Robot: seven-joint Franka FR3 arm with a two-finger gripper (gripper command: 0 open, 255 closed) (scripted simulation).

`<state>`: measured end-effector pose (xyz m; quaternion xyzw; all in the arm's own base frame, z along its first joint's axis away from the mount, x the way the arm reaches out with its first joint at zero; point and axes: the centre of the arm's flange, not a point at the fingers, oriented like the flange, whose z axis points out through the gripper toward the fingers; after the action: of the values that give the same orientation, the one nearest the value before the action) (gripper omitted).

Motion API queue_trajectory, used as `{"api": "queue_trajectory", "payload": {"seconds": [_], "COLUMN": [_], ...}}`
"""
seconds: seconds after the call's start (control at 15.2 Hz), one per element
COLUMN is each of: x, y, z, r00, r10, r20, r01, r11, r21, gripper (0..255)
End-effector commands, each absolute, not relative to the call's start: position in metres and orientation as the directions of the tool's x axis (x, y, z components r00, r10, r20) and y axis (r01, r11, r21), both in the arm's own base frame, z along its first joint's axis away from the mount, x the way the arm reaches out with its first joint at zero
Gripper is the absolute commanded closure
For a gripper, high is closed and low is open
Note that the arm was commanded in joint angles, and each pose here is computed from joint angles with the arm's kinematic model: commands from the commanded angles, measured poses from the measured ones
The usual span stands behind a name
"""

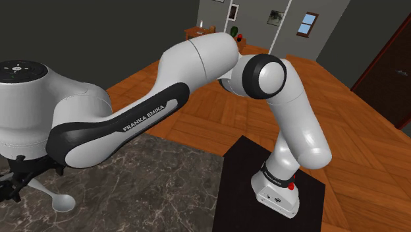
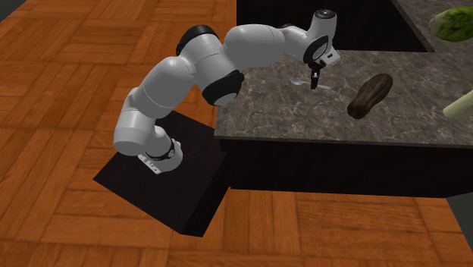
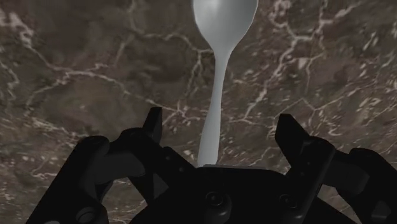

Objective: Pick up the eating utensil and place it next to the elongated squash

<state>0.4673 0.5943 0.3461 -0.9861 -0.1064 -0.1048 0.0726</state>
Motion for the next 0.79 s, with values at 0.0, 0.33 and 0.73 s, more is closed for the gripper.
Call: {"api": "queue_trajectory", "payload": {"seconds": [0.0,0.33,0.73], "x": [0.467,0.458,0.458], "y": [0.594,0.586,0.586], "z": [0.346,0.394,0.394], "r00": [0.955,0.955,0.955], "r10": [0.195,0.195,0.195], "r20": [0.222,0.222,0.222], "r01": [0.225,0.225,0.225], "r11": [-0.967,-0.967,-0.967], "r21": [-0.121,-0.121,-0.121], "gripper": [0,0,0]}}
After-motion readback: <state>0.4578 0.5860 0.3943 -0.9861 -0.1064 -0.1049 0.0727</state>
